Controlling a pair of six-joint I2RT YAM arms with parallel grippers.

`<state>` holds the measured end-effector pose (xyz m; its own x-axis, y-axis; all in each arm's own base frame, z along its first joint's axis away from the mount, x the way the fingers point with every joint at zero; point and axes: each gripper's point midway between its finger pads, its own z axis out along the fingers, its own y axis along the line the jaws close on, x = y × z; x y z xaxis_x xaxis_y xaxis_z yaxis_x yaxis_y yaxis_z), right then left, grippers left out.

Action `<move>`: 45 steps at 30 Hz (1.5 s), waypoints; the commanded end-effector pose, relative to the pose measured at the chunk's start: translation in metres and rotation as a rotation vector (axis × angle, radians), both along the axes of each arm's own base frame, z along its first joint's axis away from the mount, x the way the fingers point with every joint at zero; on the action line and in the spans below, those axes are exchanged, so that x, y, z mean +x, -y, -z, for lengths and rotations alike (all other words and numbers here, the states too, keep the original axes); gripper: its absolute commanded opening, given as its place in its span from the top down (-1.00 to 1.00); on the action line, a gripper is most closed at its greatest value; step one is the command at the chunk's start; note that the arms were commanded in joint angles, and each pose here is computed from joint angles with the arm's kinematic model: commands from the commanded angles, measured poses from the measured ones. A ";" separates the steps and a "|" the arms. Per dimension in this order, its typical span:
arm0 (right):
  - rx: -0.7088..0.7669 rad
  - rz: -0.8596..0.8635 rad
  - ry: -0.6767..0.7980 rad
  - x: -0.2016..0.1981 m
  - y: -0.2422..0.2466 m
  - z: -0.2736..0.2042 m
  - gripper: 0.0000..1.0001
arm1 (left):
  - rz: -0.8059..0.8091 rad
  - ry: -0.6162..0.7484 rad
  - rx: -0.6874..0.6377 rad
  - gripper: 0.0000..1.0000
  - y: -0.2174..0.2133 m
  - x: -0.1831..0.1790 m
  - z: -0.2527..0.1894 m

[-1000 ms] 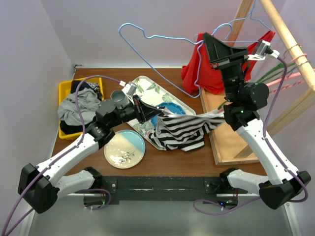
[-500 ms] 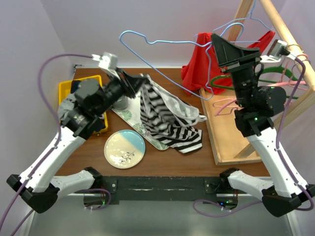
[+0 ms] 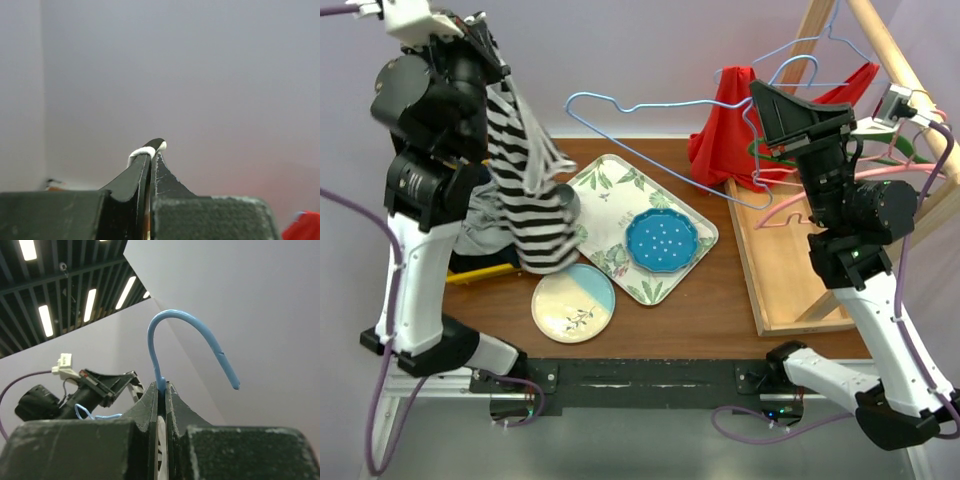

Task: Remove the tank top from the hanger
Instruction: Remove the tank top from the hanger, then place the tank top in the bin.

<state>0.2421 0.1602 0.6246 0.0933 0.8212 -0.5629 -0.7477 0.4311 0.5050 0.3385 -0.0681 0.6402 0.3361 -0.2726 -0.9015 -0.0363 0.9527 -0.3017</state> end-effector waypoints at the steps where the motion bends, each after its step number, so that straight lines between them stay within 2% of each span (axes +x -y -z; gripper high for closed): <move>1: -0.032 0.006 0.036 -0.014 0.004 -0.005 1.00 | -0.248 -0.204 0.098 1.00 -0.063 0.038 0.054; 3: -0.050 0.004 0.035 -0.015 0.002 -0.003 1.00 | -0.325 -0.220 0.090 1.00 -0.093 0.041 0.063; 4: -0.055 0.003 0.033 -0.014 0.001 -0.002 1.00 | -0.396 -0.224 0.083 1.00 -0.120 0.039 0.066; 7: -0.068 -0.023 0.029 -0.013 -0.004 0.003 1.00 | -0.430 -0.250 0.074 1.00 -0.152 0.045 0.076; 10: -0.079 -0.035 -0.016 -0.003 -0.010 0.017 1.00 | -0.436 -0.303 0.043 1.00 -0.162 0.055 0.101; 11: -0.073 -0.032 -0.013 -0.005 -0.008 0.017 1.00 | -0.432 -0.363 0.045 1.00 -0.164 0.061 0.129; 13: -0.074 -0.029 -0.033 0.000 -0.009 0.028 1.00 | -0.407 -0.397 0.012 1.00 -0.169 0.071 0.160; 14: -0.082 -0.030 -0.039 0.002 -0.011 0.032 1.00 | -0.389 -0.474 0.010 1.00 -0.169 0.077 0.200; 15: -0.088 -0.028 -0.046 0.003 -0.011 0.035 1.00 | -0.383 -0.473 -0.006 1.00 -0.172 0.082 0.214; 16: -0.094 -0.029 -0.050 0.004 -0.012 0.037 1.00 | -0.354 -0.560 -0.005 1.00 -0.169 0.088 0.259; 18: -0.106 -0.031 -0.057 0.006 -0.014 0.042 1.00 | -0.334 -0.608 -0.016 1.00 -0.167 0.093 0.294; 20: -0.115 -0.048 -0.065 0.005 -0.017 0.046 1.00 | -0.295 -0.719 -0.026 1.00 -0.164 0.095 0.352; 21: -0.118 -0.056 -0.076 0.006 -0.019 0.052 1.00 | -0.291 -0.718 -0.065 1.00 -0.171 0.099 0.364; 22: -0.120 -0.067 -0.077 0.005 -0.020 0.054 1.00 | -0.211 -0.761 -0.095 1.00 -0.161 0.101 0.391; 25: -0.124 -0.085 -0.088 0.005 -0.023 0.062 1.00 | -0.068 -0.812 -0.177 0.59 -0.152 0.114 0.427; 26: -0.126 -0.086 -0.089 0.004 -0.023 0.063 1.00 | -0.041 -0.868 -0.186 0.26 -0.149 0.117 0.444; 27: -0.131 -0.085 -0.095 0.005 -0.023 0.066 1.00 | -0.041 -0.939 -0.197 0.15 -0.147 0.110 0.455; 28: -0.131 -0.084 -0.093 0.004 -0.023 0.065 1.00 | -0.064 -0.949 -0.201 0.06 -0.150 0.110 0.453; 29: -0.135 -0.080 -0.094 0.002 -0.022 0.067 1.00 | -0.073 -0.937 -0.215 -0.13 -0.150 0.107 0.448; 31: -0.137 -0.082 -0.091 0.001 -0.021 0.067 1.00 | -0.158 -0.895 -0.195 -0.39 -0.162 0.099 0.441; 32: -0.142 -0.078 -0.086 -0.001 -0.020 0.066 1.00 | -0.179 -0.843 -0.184 -0.78 -0.165 0.093 0.422; 33: -0.142 -0.078 -0.086 -0.002 -0.020 0.065 1.00 | -0.191 -0.814 -0.172 -0.94 -0.166 0.091 0.413; 36: -0.147 -0.079 -0.081 -0.003 -0.020 0.065 1.00 | -0.197 -0.799 -0.114 -0.99 -0.161 0.079 0.395; 37: -0.145 -0.079 -0.082 -0.004 -0.020 0.065 1.00 | -0.249 -0.790 -0.090 -1.00 -0.164 0.074 0.385; 40: -0.136 -0.085 -0.081 -0.005 -0.019 0.066 1.00 | -0.337 -0.838 -0.009 -0.99 -0.154 0.056 0.385; 41: -0.134 -0.086 -0.080 -0.005 -0.019 0.065 1.00 | -0.319 -0.857 0.012 -0.99 -0.141 0.053 0.388; 45: -0.139 -0.079 -0.081 -0.008 -0.017 0.067 1.00 | -0.318 -0.943 -0.018 -0.99 -0.124 0.033 0.412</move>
<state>0.2443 0.1811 0.5498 -0.0427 0.7307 -0.6814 -0.7169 0.4527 0.5303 0.3985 0.0546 0.2523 -0.3791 -0.3105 -0.8717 -0.4480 0.8859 -0.1207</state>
